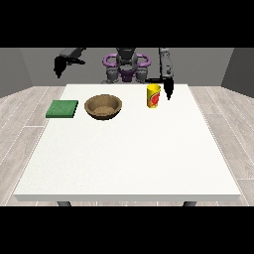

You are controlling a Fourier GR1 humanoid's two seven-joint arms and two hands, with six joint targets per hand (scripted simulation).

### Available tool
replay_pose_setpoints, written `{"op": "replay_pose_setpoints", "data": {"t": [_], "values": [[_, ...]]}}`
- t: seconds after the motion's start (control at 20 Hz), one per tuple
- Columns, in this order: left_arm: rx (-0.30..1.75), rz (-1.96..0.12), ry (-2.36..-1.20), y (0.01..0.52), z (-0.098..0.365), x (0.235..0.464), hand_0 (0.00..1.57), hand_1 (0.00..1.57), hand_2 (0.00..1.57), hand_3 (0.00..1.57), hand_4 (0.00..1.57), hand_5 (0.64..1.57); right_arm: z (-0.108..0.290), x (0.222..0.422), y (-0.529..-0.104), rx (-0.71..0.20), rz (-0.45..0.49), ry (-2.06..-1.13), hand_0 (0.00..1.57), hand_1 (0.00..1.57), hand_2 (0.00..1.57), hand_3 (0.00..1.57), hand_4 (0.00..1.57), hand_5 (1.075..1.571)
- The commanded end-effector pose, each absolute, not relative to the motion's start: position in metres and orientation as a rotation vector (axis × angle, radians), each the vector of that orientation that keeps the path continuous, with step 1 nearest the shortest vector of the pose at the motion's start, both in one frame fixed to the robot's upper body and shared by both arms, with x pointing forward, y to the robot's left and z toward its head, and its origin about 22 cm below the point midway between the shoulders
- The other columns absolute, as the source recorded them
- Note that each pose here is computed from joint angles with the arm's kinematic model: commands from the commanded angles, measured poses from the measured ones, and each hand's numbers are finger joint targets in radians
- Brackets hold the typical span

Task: Pick the cup and pour the ball into the bowl, then pick the bowl and place it on the pad

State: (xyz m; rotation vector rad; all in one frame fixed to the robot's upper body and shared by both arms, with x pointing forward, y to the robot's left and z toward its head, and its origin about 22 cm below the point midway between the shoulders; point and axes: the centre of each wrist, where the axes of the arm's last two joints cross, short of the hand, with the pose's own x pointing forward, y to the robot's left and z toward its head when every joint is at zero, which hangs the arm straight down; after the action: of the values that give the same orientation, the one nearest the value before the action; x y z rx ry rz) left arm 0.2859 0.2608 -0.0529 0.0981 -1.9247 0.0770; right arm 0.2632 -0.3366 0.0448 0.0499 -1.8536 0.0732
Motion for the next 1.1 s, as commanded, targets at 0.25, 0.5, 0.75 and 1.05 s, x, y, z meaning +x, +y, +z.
{"op": "replay_pose_setpoints", "data": {"t": [0.25,0.5,0.75,1.05], "values": [[0.139,0.075,-1.873,0.258,-0.095,0.296,0.0,0.0,0.0,0.0,0.0,1.52,0.02,0.258,-0.345,0.066,0.069,-1.833,0.0,0.0,0.0,0.0,0.0,1.571],[0.159,0.088,-1.896,0.258,-0.102,0.307,0.0,0.0,0.0,0.0,0.0,1.521,0.029,0.264,-0.316,0.099,0.112,-1.84,0.0,0.0,0.0,0.0,0.0,1.571],[0.159,0.088,-1.933,0.253,-0.097,0.321,0.0,0.0,0.0,0.0,0.0,1.559,0.029,0.273,-0.347,0.066,0.12,-1.889,0.0,0.0,0.0,0.0,0.0,1.571],[0.486,-0.142,-1.956,0.242,-0.125,0.284,1.32,1.32,1.57,1.57,1.45,1.245,0.052,0.277,-0.359,0.057,0.137,-1.928,0.0,0.0,0.0,0.0,0.0,1.57]]}}
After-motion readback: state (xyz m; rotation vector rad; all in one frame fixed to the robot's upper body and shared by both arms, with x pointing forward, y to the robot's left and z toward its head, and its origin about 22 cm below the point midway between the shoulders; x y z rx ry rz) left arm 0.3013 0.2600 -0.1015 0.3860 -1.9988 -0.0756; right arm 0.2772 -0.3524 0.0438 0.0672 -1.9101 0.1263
